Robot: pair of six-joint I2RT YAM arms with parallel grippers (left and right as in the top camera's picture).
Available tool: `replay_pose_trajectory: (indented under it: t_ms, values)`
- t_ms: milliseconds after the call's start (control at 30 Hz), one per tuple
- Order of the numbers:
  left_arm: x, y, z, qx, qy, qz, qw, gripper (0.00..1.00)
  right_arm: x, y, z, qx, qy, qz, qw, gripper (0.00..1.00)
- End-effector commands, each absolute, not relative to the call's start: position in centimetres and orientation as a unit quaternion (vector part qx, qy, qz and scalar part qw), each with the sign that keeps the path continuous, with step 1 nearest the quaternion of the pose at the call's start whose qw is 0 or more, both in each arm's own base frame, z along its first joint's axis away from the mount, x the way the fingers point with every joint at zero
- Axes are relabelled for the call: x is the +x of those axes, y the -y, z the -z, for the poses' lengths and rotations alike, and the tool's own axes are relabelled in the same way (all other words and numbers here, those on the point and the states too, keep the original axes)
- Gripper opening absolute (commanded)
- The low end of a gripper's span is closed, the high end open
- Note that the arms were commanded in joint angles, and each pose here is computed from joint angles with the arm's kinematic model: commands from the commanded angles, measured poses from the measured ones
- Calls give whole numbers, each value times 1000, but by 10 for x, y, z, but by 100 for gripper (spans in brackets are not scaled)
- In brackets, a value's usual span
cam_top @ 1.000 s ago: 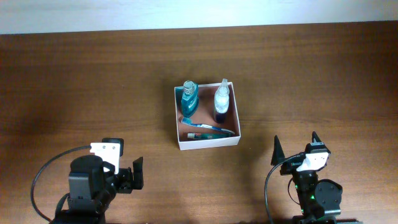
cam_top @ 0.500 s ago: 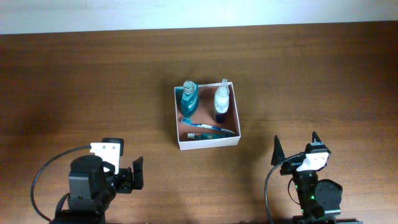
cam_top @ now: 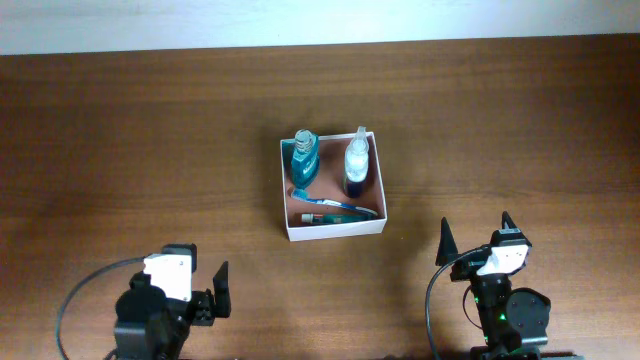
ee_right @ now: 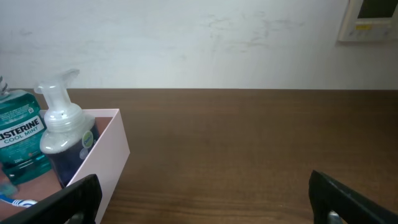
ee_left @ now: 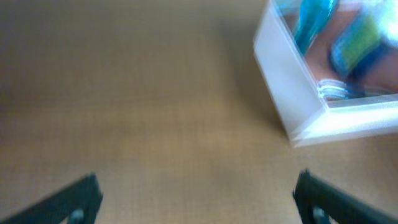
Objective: Pack container
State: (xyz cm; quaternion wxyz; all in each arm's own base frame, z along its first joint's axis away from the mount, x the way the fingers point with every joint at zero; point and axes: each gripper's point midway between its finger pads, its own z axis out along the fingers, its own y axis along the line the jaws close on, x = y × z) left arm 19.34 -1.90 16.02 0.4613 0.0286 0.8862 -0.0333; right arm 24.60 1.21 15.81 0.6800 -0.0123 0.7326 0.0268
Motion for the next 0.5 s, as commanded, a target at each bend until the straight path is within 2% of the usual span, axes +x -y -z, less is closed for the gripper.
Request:
replay_pose_trajectory:
  t_ms: [0,133,300,467]
  values:
    - [207,8,-151,9,-853,6,522,100,246,-11,-156,-13,-734,-22,679,99]
    - [229,0,-162,-9,-795,-13,607,100,246,-11,-156,-13,-734,-22,679,98]
    - [247,2,-184,30,-704,-49,708,100,246,-11,-156,-13,-734,-22,679,99]
    - [246,1,-167,48,-718,-65,691,100,246,-11,-156,-13,-734,-22,679,99]
